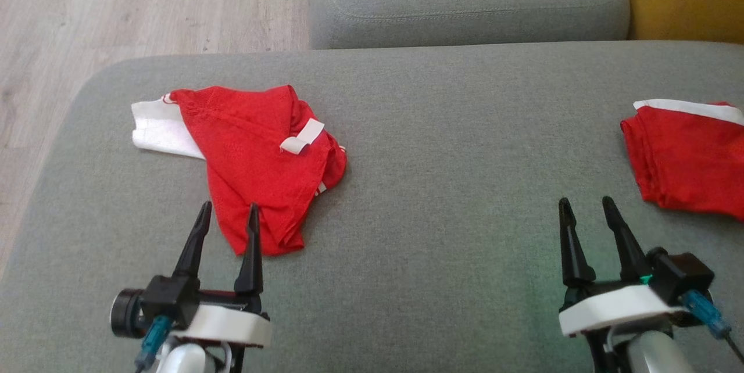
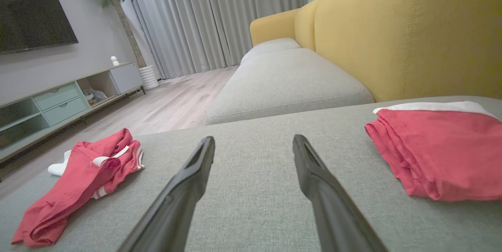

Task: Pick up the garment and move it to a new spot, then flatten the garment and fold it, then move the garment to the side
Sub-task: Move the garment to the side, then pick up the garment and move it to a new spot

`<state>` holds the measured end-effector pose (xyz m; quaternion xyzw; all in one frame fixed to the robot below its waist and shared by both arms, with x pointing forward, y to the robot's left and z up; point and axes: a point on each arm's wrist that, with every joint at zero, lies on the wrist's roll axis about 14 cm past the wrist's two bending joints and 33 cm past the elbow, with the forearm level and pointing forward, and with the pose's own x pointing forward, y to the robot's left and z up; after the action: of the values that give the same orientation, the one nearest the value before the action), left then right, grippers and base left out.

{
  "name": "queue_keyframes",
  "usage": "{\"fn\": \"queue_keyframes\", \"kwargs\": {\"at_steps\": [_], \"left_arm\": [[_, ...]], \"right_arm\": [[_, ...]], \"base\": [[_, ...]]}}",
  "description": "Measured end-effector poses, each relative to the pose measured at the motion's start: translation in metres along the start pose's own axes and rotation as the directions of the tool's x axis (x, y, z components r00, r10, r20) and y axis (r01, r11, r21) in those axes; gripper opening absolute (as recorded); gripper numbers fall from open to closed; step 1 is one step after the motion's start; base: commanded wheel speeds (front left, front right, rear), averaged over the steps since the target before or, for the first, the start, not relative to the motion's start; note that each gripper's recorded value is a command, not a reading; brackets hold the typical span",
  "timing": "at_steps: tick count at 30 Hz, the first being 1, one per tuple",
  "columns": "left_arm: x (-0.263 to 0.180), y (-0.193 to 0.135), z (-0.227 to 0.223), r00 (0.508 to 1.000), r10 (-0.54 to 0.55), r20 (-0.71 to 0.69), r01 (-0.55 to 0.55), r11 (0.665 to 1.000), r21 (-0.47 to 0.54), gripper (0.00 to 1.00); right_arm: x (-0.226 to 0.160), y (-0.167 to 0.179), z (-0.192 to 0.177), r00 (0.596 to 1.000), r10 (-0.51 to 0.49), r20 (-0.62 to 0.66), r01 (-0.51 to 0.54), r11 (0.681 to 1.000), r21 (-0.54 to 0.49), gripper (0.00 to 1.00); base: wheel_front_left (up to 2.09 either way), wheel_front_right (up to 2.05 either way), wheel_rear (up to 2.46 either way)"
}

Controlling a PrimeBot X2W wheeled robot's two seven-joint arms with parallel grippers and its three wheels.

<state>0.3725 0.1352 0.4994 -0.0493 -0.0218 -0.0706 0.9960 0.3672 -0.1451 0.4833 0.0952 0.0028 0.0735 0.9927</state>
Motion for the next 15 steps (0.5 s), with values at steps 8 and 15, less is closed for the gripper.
{"fn": "queue_keyframes", "kwargs": {"at_steps": [8, 15], "left_arm": [[-0.004, 0.003, -0.007, 1.000, 0.010, -0.020, -0.010, 1.000, -0.003, 1.00], [-0.007, 0.009, -0.007, 0.999, 0.031, -0.020, -0.030, 1.000, 0.003, 1.00]], "right_arm": [[0.002, 0.003, 0.008, 1.000, 0.007, 0.029, -0.007, 1.000, 0.012, 1.00], [0.008, 0.010, 0.010, 0.999, 0.031, 0.033, -0.032, 0.999, 0.016, 1.00]], "base": [[0.00, 0.00, 0.00], [0.00, 0.00, 0.00]]}}
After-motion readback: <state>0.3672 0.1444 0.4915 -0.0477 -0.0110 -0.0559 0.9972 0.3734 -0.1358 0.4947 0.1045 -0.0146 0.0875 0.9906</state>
